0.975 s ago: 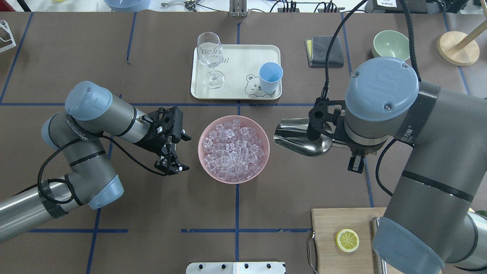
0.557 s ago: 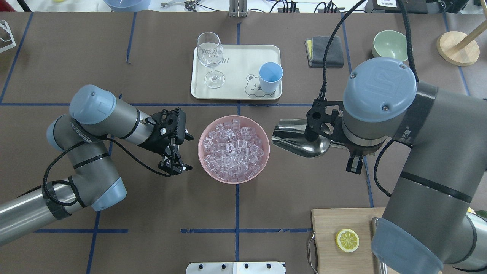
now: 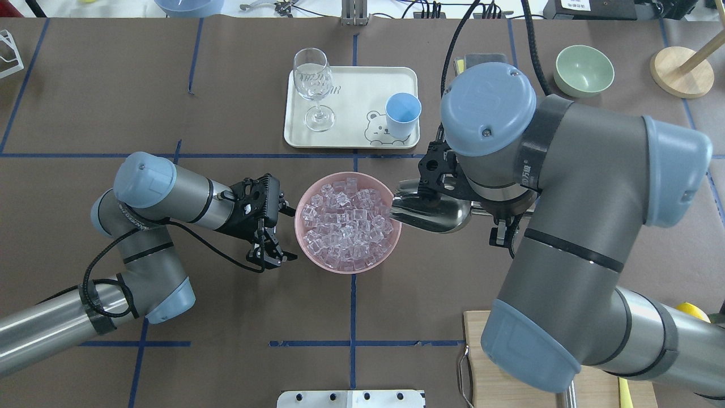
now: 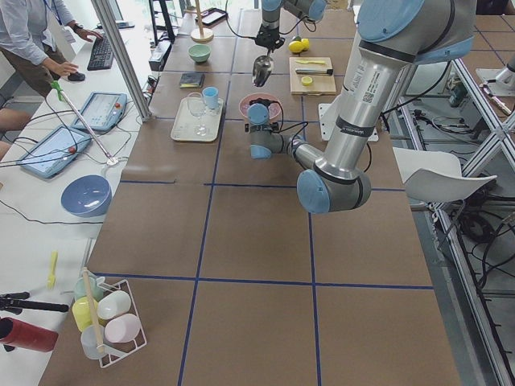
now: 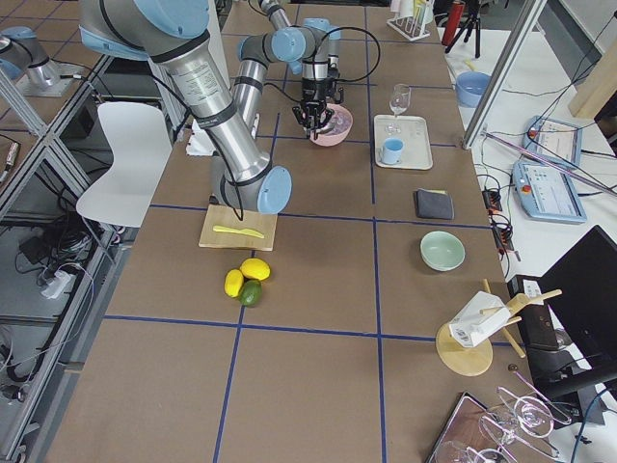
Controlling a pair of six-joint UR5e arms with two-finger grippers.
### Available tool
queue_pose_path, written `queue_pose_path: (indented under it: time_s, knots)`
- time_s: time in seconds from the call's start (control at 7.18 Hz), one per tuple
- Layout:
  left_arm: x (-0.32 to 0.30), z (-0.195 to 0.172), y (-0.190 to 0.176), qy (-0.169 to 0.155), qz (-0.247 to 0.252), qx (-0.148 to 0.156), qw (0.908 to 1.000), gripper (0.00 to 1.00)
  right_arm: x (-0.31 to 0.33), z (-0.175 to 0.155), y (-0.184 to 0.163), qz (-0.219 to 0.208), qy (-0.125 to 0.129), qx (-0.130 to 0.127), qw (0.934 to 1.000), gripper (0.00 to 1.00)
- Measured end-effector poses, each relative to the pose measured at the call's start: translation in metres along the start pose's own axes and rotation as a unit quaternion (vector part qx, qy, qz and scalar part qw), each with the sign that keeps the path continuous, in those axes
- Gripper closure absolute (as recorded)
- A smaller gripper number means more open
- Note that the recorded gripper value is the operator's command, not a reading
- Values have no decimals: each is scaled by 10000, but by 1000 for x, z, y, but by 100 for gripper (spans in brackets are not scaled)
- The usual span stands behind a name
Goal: Put ice in cup with scoop
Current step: 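Rotate the scoop over the bowl with the right arm, mouth downward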
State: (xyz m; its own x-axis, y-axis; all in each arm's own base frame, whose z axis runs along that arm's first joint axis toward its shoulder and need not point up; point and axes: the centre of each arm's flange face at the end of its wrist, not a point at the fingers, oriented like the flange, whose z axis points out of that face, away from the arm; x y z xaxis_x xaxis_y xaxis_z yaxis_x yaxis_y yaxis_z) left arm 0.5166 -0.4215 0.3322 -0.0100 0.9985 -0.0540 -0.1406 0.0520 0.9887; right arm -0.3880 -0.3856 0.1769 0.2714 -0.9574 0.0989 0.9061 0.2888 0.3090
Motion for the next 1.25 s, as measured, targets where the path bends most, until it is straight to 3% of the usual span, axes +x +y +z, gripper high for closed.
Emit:
queue_pose_path:
  time_s: [0.56,0.84,1.25]
  knots:
    - [0,2,-8,6,-24,41,10000,0,11,-9,-29,-252,158,-420,9987,100]
    - [1,3,-8,17,-30,37,10000,0,18,-20,-60,-304,249,-964,9946,100]
    - [3,5,-6,34,-36,24,10000,0,5,-25,-105,-561,320,-1819,9812,100]
